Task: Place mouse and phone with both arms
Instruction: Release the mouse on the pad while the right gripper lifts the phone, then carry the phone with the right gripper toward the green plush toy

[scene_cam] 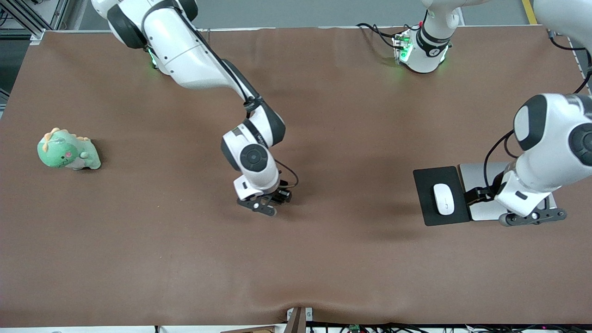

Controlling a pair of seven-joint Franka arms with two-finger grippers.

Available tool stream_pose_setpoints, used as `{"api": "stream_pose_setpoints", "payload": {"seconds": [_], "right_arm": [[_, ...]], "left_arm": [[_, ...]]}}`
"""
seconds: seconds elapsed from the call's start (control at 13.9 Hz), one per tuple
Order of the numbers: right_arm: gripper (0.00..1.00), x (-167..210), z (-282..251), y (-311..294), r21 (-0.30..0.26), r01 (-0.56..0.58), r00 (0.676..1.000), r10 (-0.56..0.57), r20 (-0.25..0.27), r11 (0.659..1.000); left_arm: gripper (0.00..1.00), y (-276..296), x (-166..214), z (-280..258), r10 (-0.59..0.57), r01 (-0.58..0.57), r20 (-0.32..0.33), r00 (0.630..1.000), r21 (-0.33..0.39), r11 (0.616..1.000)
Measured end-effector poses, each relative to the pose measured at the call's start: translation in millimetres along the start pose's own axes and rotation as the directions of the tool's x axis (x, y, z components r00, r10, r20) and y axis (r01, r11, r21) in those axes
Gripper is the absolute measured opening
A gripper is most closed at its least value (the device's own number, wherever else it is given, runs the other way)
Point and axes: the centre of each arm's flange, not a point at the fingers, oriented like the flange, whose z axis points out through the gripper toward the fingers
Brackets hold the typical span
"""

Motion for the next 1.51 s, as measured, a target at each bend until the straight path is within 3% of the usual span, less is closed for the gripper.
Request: {"api": "stream_pose_setpoints", "payload": {"seconds": [0.22,0.5,1.08,1.51], "right_arm": [[0.80,63.4,-47.4,51.0,-0.015,0.032,0.999,-0.032,0.028,0.999],[0.80,125.8,-77.0,118.8,0.018,0.114,0.990,-0.115,0.083,0.993],[0.80,136.9,-76.3,133.2,0.032,0.178,0.979,-0.181,0.093,0.983],[0.80,178.4,-77.1,187.5,0.041,0.247,0.964,-0.250,0.086,0.968]], "left_arm": [[1.00,7.8,-20.3,-57.0,0.015,-0.015,-0.010,1.000,0.016,1.000],[1.00,6.6,-58.5,-125.6,0.031,-0.030,0.017,0.999,-0.012,0.999],[1.00,3.5,-107.7,-190.9,0.038,-0.037,0.040,0.998,-0.016,0.999],[1.00,-1.7,-122.1,-206.4,0.075,-0.074,0.053,0.996,-0.027,0.997]]}}
